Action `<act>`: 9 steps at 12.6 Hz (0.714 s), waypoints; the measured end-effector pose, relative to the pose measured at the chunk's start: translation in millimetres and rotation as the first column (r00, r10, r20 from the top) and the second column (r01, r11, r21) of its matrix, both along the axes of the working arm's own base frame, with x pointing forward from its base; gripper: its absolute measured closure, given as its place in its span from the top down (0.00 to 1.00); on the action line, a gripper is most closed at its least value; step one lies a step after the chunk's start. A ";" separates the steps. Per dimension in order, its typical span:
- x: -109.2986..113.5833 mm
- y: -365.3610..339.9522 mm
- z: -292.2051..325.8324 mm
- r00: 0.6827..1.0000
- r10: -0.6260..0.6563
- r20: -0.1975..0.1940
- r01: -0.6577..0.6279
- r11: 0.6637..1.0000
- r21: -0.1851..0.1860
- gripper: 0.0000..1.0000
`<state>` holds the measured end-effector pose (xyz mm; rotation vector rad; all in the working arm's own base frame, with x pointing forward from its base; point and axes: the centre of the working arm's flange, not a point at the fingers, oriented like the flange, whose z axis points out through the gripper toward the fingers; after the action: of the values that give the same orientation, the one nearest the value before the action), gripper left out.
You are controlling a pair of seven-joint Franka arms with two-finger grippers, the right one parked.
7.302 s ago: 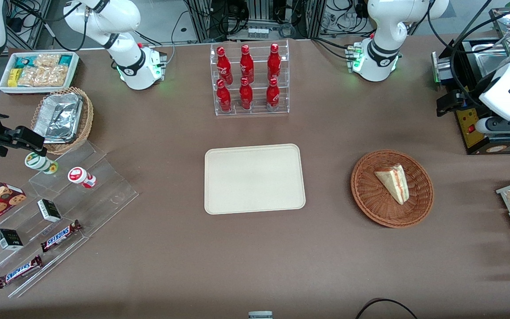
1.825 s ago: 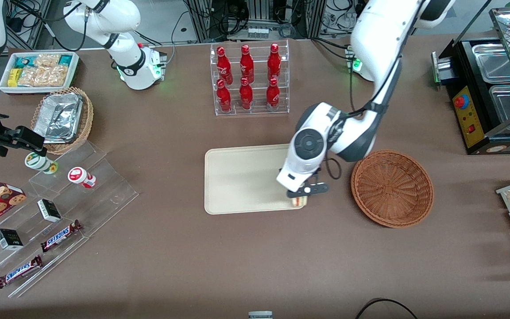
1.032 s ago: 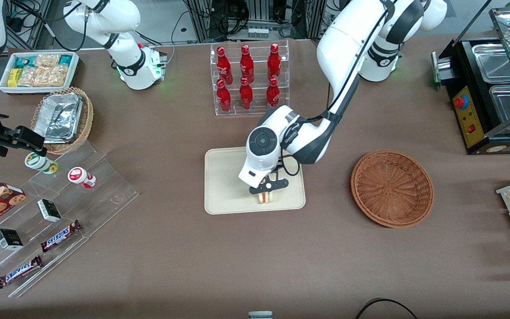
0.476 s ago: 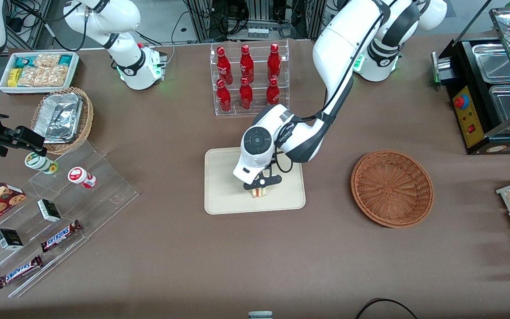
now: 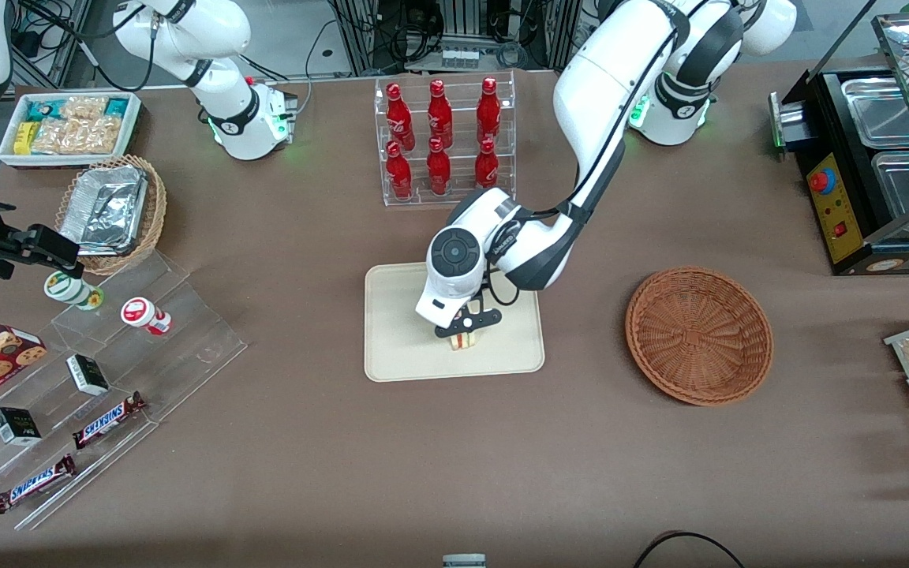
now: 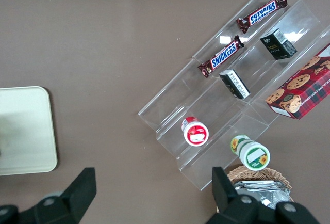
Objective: Place sandwich from basket to tray
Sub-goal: 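Lower the sandwich onto the tray with the left gripper, then open the left gripper to release the sandwich on the tray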
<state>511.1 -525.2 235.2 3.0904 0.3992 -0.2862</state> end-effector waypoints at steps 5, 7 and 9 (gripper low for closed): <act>10.2 -1.2 22.7 1.000 0.011 0.027 -0.011 1.000 -0.020 0.77; 15.3 1.4 53.0 0.999 0.014 0.041 -0.013 1.000 -0.027 0.99; 21.5 12.2 89.7 0.998 0.024 0.052 -0.023 0.999 -0.024 1.00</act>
<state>532.6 -513.0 324.9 3.0608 0.4269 -0.2070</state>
